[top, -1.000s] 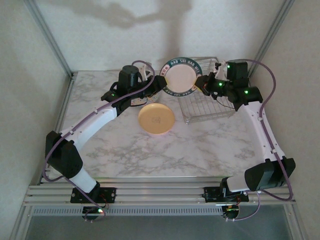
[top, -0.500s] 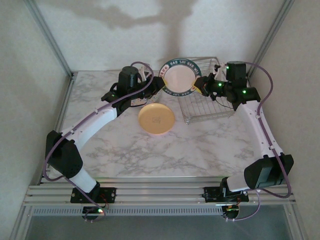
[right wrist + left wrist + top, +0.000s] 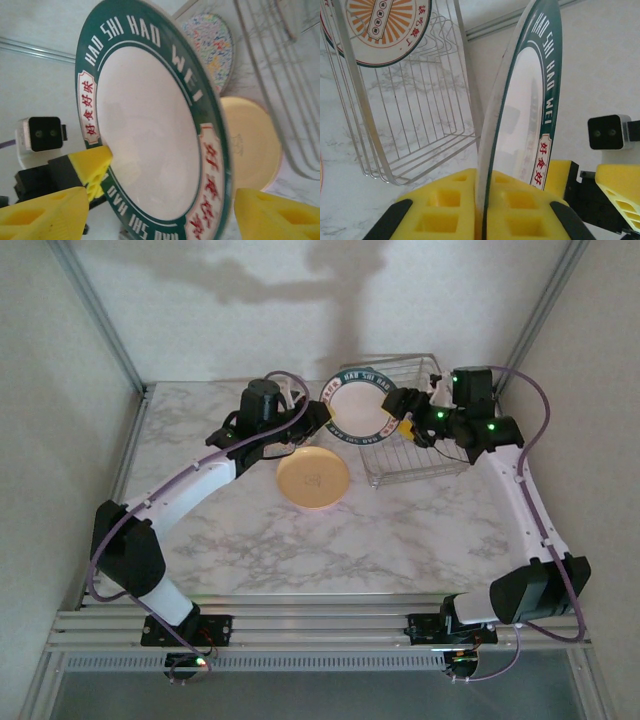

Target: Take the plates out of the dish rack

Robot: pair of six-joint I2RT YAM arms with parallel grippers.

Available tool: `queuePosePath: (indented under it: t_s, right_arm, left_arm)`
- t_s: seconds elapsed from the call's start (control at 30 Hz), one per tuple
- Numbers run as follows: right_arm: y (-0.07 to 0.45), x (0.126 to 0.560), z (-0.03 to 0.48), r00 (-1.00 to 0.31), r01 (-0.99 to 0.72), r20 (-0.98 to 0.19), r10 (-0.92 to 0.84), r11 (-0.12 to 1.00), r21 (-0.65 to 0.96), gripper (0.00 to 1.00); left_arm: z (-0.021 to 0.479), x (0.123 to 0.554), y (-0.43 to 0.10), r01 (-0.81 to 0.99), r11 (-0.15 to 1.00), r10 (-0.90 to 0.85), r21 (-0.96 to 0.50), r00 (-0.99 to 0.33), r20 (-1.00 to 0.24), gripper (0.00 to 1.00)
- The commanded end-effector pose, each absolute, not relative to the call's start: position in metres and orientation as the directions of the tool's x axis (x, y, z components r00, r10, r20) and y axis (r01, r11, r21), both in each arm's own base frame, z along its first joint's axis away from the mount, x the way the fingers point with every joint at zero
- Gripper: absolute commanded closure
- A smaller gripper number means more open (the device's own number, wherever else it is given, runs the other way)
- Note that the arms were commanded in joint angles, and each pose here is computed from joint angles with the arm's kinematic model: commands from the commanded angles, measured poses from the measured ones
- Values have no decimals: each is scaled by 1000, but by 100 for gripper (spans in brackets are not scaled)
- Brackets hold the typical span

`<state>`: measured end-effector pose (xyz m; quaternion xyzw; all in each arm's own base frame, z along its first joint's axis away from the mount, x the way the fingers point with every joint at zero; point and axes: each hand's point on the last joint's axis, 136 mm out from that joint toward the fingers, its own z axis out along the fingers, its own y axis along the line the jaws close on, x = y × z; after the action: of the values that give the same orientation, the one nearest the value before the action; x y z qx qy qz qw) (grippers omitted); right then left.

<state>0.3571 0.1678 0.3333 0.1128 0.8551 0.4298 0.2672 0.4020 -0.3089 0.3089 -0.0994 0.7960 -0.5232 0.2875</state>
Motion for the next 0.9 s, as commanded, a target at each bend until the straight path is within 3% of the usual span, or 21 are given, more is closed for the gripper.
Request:
queuePosePath:
  t_s: [0.0, 0.17, 0.37, 0.6, 0.87]
  right_arm:
    - [152, 342, 340, -781, -79, -480, 400, 699, 711, 22]
    - [143, 323, 345, -684, -195, -691, 236, 853, 484, 18]
    - [161, 300, 348, -547, -384, -837, 23, 881, 276, 14]
    - [184, 291, 341, -533, -480, -839, -112, 856, 191, 12]
    - [193, 295, 337, -554, -483, -824, -120, 853, 200, 12]
  left_arm:
    - [327, 392, -291, 170, 430, -478, -887, -790, -384, 100]
    - [272, 383, -246, 18, 494, -527, -869, -789, -316, 100]
    - [193, 367, -203, -163, 492, -608, -855, -768, -203, 100]
    - [139, 362, -194, -243, 499, -640, -832, -750, -165, 100]
    - [108, 369, -196, -273, 524, -634, -807, -757, -156, 100]
